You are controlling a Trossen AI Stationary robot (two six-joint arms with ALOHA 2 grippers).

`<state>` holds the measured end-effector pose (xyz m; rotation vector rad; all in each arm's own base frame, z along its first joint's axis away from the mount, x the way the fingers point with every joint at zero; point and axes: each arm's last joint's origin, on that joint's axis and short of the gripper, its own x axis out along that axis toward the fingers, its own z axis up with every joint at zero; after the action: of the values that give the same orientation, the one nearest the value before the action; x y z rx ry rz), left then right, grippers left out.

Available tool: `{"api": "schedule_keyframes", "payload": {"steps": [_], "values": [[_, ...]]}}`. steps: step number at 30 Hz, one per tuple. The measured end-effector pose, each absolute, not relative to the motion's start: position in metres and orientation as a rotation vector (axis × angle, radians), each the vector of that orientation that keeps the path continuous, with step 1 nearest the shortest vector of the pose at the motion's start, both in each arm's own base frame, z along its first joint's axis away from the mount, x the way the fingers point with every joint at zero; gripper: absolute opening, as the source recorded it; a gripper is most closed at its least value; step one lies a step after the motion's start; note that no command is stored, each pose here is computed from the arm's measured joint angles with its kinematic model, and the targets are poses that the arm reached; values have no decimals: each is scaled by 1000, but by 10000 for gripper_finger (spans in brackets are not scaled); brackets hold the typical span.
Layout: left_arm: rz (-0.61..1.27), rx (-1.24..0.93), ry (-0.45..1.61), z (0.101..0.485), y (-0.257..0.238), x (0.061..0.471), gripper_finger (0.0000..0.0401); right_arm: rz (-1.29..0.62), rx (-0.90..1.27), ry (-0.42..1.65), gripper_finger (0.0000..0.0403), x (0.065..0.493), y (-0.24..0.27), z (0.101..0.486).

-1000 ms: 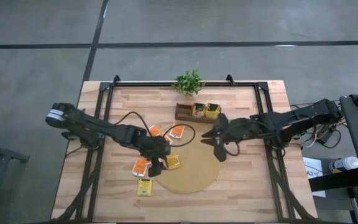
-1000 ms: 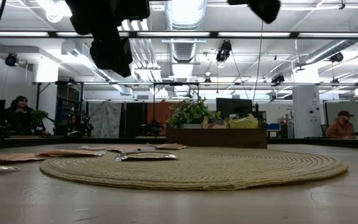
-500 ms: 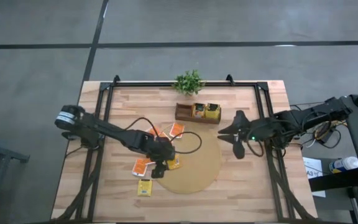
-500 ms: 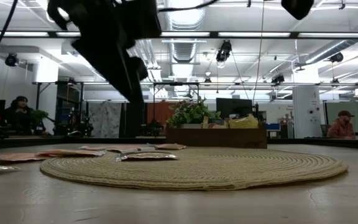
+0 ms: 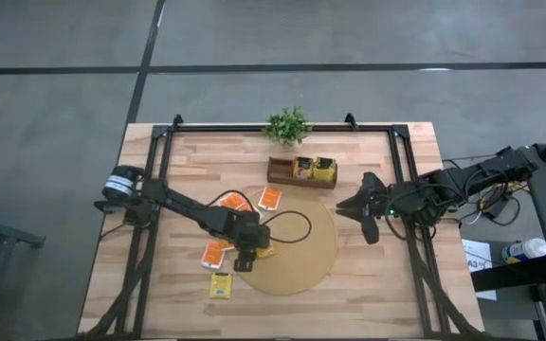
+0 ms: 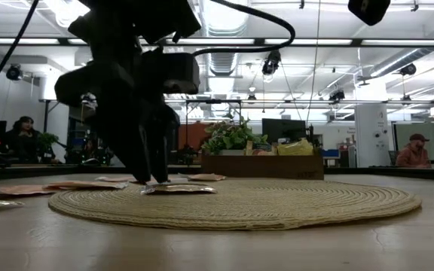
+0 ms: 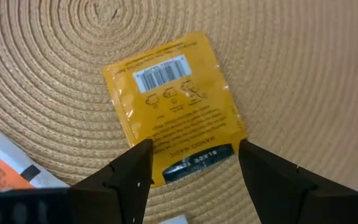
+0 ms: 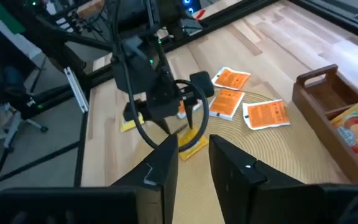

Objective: Pick & Place Tea
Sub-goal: Put the orange tea bag into the middle section of the wooden organizer

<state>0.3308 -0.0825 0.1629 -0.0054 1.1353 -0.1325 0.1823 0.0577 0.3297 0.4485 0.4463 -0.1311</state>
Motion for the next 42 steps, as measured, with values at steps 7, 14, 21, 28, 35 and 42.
{"api": "schedule_keyframes", "payload": {"steps": [7,14,21,28,35,42], "values": [[-105,25,1161,151,-84,334,232,-133,451,452,83,186,59,328],[-102,30,1167,148,-83,335,222,-135,452,457,82,187,60,327],[-126,9,1182,147,-84,334,122,-134,449,457,77,187,60,327],[-167,-31,1212,148,-85,333,8,-138,444,455,75,187,60,327],[-182,34,1203,164,-87,343,1,-154,435,448,73,187,59,327],[-175,43,1193,185,-88,351,0,-155,435,447,71,187,59,327]]}}
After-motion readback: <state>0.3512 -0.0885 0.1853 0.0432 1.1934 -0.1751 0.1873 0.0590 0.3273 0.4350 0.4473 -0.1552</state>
